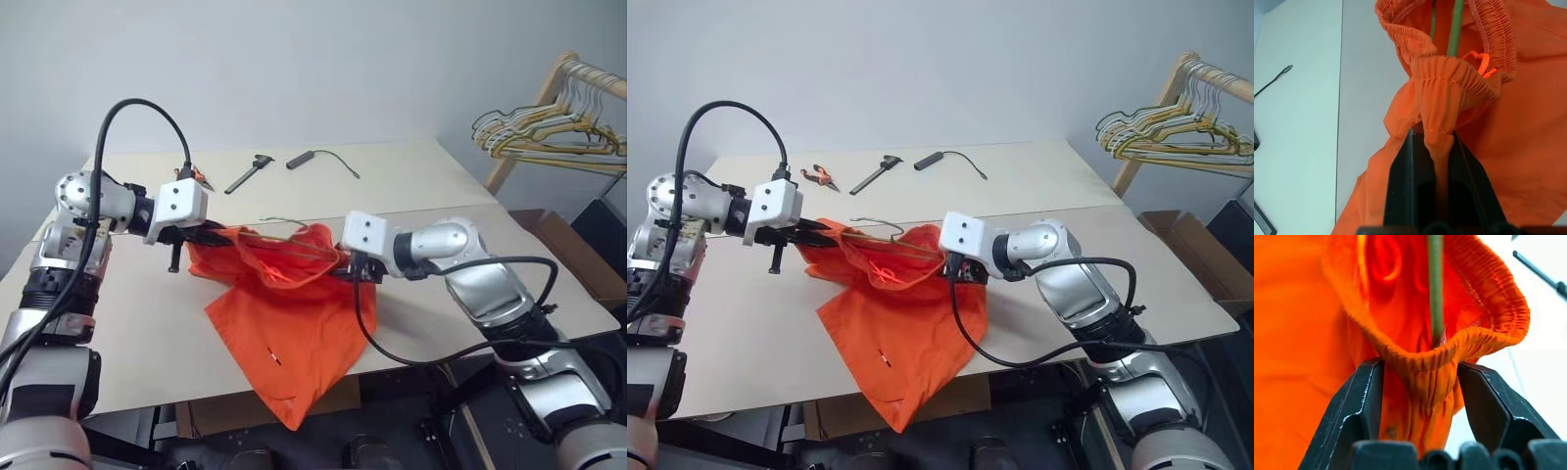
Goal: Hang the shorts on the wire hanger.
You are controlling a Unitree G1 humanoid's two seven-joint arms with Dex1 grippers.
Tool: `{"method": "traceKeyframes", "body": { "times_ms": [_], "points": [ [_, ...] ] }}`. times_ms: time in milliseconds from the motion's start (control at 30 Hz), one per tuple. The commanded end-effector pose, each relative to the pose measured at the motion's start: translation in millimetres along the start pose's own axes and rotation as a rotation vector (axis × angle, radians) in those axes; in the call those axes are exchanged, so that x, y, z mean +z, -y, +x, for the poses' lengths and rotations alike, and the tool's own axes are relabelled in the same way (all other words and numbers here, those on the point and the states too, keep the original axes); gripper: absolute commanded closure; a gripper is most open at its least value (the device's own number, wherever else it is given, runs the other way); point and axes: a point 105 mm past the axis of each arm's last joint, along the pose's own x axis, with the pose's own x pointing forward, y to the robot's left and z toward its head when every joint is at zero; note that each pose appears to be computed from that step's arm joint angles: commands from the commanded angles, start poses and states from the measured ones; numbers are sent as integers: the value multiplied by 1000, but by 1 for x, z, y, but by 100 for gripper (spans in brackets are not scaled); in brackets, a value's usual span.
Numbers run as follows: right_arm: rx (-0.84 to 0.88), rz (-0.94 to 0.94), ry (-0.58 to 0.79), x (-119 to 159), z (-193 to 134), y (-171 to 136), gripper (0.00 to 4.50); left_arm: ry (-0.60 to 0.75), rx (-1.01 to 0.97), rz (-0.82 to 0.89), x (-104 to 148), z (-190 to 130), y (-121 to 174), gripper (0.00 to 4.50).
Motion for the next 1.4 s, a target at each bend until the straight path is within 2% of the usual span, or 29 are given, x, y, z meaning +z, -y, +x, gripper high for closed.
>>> {"method": "traceKeyframes", "body": {
  "times_ms": [33,133,300,367,467,500,567,700,900,933,1067,1167,1300,1400],
  "points": [
    [-32,58,71,11,-11,12,173,54,47,37,15,-9,-8,450],
    [-20,70,80,9,-9,9,233,84,40,32,19,-8,-7,450],
    [-10,86,82,4,-5,5,402,101,28,22,21,-9,-6,450],
    [-20,83,81,2,-5,6,445,108,31,17,21,-10,-7,450],
    [-28,85,91,2,-5,6,445,128,44,12,20,-11,-7,450],
    [-30,86,92,1,-5,6,445,144,62,-2,20,-11,-10,394],
    [-35,96,100,2,-7,7,445,151,98,-12,19,-12,-14,344],
    [-55,119,106,2,-12,10,445,155,184,-53,13,-14,-25,210],
    [-102,185,115,-5,-33,13,445,213,352,-79,10,-38,-39,17],
    [-120,209,104,-9,-37,15,445,222,393,-88,10,-42,-43,2],
    [-193,300,60,-22,-51,19,445,314,514,-111,18,-51,-53,0],
    [-297,451,11,-30,-59,30,445,469,558,-150,32,-51,-54,0],
    [-457,653,-86,-46,-67,40,445,742,424,-168,63,-49,-29,0],
    [-578,755,-140,-55,-73,40,445,867,359,-198,76,-51,-15,0]
  ]
}}
